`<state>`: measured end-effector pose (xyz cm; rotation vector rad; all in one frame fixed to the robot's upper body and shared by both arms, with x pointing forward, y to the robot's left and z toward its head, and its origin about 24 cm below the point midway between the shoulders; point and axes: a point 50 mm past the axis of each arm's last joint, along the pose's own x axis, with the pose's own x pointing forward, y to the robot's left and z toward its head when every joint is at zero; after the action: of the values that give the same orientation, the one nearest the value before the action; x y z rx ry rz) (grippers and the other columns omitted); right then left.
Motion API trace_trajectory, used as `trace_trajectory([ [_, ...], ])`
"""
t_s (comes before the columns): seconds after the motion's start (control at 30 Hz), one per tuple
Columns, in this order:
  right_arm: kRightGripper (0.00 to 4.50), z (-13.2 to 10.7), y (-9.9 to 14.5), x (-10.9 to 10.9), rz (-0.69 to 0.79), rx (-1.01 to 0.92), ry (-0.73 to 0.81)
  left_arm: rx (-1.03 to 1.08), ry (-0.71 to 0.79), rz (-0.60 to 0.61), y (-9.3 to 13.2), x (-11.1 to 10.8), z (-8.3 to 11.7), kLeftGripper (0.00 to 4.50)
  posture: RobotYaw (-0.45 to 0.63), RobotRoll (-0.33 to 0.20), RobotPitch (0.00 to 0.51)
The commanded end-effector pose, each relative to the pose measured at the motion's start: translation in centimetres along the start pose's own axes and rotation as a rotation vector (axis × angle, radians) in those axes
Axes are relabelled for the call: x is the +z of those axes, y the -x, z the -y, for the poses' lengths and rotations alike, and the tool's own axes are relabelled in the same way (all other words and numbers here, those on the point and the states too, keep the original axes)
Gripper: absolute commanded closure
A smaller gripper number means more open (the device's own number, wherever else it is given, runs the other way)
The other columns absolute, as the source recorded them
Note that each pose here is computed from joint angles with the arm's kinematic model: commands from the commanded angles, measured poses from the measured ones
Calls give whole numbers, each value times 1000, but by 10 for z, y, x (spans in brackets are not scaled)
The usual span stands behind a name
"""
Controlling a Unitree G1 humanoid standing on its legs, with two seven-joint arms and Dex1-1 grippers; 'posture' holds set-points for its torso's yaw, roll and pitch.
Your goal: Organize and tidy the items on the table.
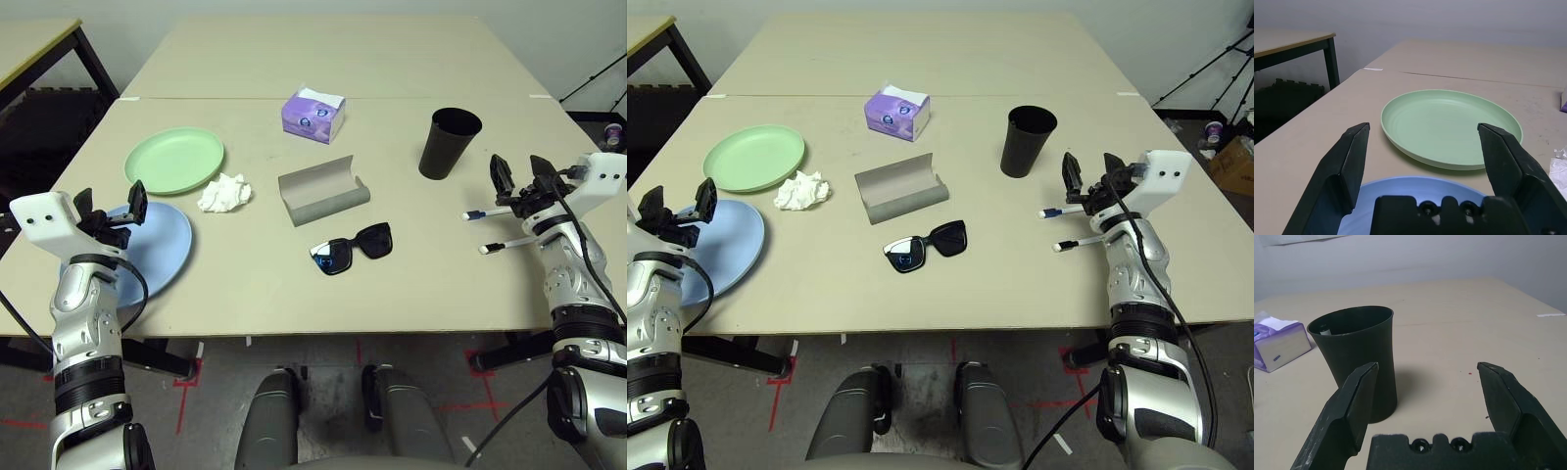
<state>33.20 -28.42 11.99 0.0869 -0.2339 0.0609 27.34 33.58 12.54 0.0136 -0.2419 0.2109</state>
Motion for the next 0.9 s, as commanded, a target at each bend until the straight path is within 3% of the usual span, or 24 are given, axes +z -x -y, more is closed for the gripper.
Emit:
trace_trajectory([
  [0.03,36,1,1,0,4,-3,1,-6,12,-11,-1,-2,1,0,-61,0,87],
  [0.47,36,-3,7,2,-36,160,-14,-94,12,-35,-3,1,5,0,-54,0,93],
  [0.9,36,-57,14,19,-115,820,136,-173,-1,-58,-7,3,14,0,-48,0,108],
])
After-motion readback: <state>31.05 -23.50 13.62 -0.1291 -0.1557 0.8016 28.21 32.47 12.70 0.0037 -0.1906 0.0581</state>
